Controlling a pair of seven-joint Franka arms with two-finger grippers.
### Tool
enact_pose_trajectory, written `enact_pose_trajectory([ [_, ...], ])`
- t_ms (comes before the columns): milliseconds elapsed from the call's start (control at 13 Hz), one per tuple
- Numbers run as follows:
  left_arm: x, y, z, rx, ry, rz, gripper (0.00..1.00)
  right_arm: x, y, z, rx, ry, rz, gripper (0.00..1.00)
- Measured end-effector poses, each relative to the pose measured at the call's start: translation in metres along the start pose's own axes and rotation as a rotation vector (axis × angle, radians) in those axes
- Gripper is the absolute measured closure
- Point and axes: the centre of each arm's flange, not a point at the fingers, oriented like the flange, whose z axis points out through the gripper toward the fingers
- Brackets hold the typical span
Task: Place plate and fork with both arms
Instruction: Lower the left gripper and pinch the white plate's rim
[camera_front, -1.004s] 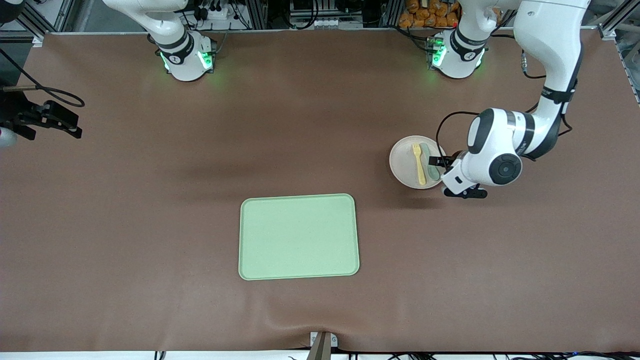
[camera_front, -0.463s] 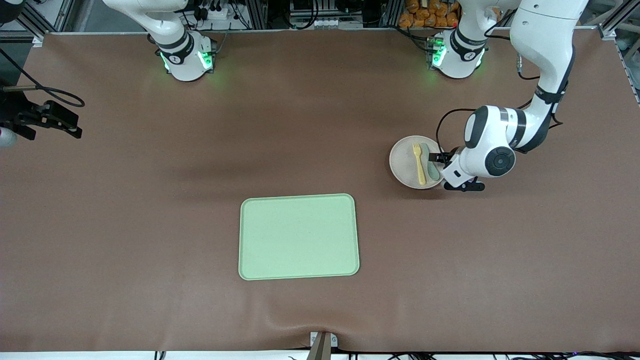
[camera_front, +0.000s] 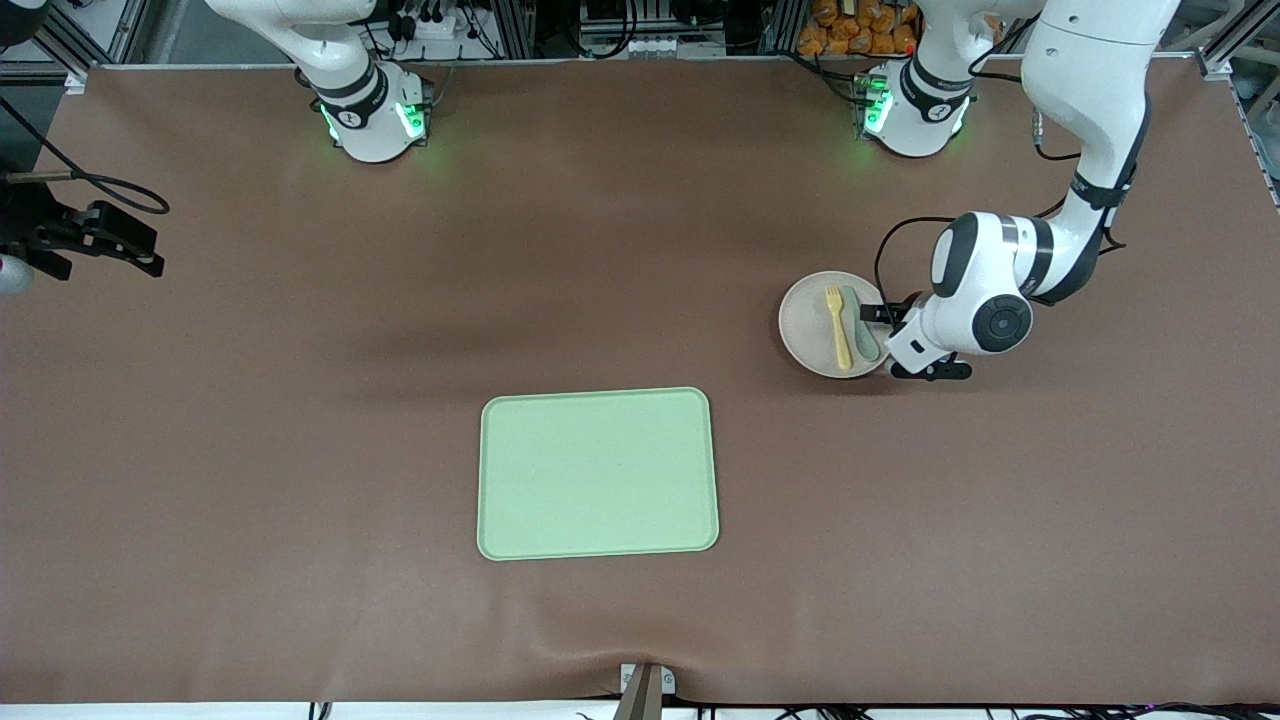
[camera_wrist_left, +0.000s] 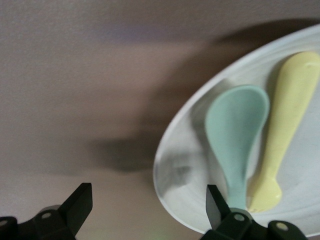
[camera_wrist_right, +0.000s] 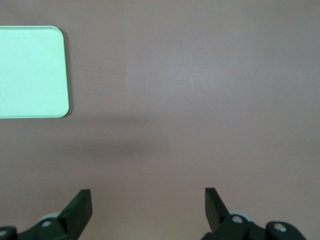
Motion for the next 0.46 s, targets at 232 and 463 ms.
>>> enact_pose_trajectory([
  [232, 0.0015, -0.0055, 0.0056, 0.002, -0.001, -0.005, 0.0, 0.0, 0.0, 0.0, 0.0, 0.0, 0.0, 0.0],
  [463, 0.0064, -0.0041, 0.0092, -0.001, 0.025, -0.004, 0.0, 0.0, 0.0, 0.0, 0.0, 0.0, 0.0, 0.0],
])
